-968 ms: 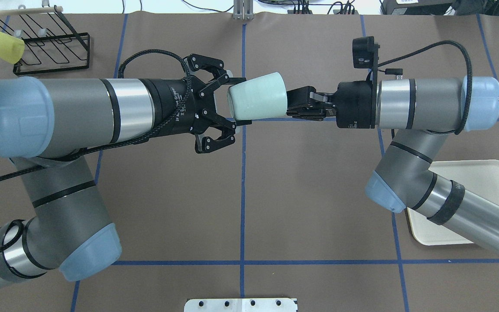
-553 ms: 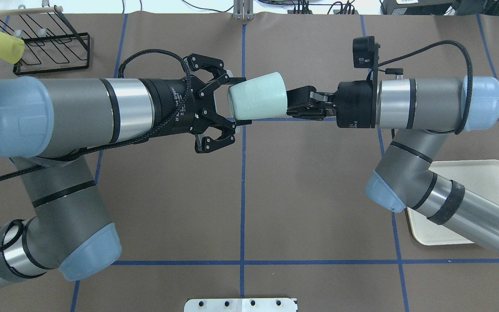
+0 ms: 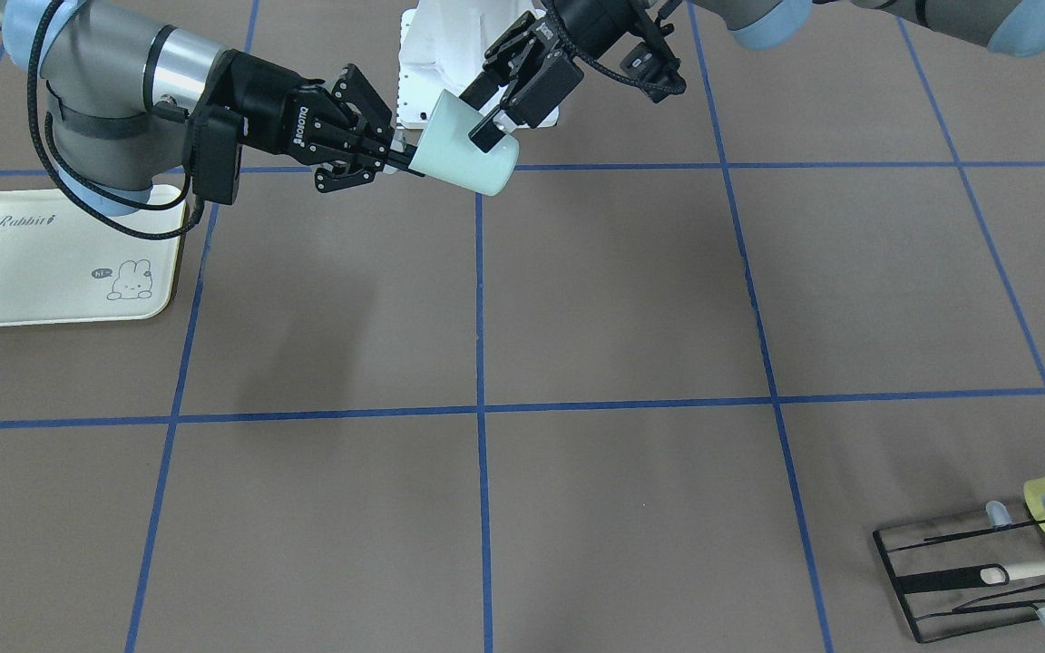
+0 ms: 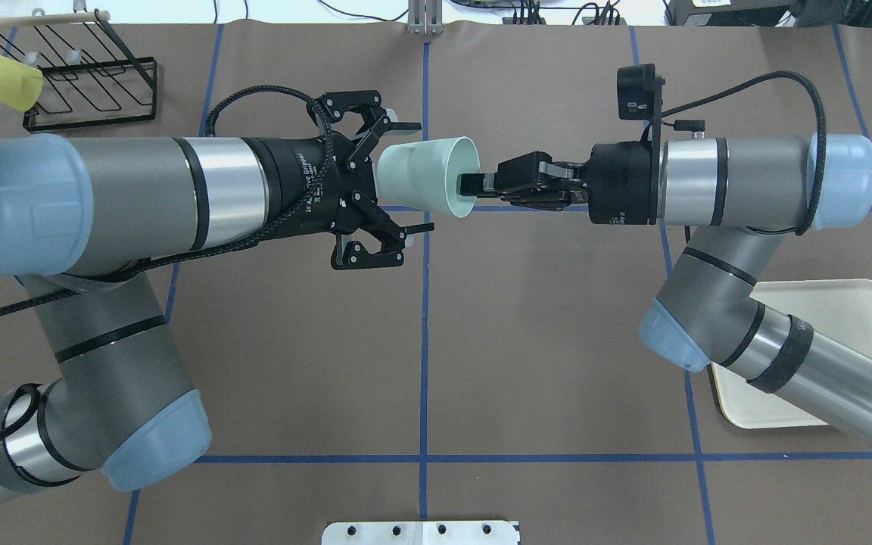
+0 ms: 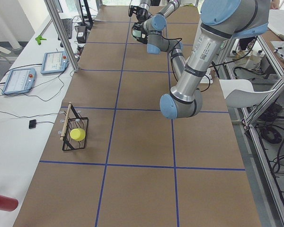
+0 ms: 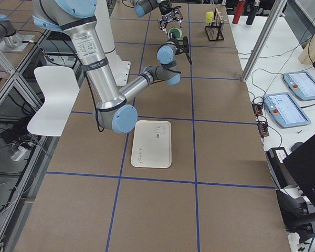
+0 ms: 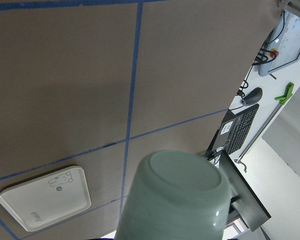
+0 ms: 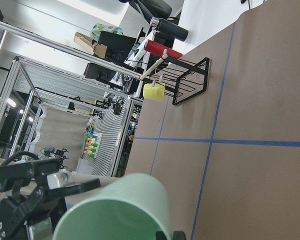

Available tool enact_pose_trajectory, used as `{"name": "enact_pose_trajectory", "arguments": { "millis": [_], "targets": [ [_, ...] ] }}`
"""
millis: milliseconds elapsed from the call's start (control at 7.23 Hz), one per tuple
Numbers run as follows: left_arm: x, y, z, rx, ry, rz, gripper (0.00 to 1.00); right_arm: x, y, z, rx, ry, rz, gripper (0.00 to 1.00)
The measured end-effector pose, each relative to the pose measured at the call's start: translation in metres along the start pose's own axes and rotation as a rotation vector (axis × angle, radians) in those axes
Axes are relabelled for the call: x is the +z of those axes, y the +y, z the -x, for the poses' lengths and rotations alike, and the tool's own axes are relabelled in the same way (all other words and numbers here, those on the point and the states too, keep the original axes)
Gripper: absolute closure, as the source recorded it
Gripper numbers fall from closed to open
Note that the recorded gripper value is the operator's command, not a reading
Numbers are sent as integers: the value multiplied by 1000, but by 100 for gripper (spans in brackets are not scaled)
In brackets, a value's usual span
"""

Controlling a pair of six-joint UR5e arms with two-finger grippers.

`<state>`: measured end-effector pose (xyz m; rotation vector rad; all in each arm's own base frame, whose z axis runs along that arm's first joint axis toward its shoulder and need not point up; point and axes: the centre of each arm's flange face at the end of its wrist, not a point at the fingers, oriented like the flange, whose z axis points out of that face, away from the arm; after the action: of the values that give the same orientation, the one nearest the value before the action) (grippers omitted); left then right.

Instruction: Left arm grabs green cup and hands to right arm on tray

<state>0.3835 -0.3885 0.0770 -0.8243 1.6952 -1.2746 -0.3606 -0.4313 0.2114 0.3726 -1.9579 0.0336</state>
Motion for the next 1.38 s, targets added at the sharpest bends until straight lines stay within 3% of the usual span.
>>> {"name": "enact_pose_trajectory", "arguments": {
  "millis": [830,1107,1383],
  "targets": [
    [-1,-2,-2,5,5,-3,0,-10,-4,-13,8,30,-23,100],
    [-2,-3,-4,7,9,-5,0,-22,-25,-36,9,89,-68,100],
    [-3,-5,-6,47,13,-8,0,-47,-67,-56,5,205,-124,100]
  ]
}}
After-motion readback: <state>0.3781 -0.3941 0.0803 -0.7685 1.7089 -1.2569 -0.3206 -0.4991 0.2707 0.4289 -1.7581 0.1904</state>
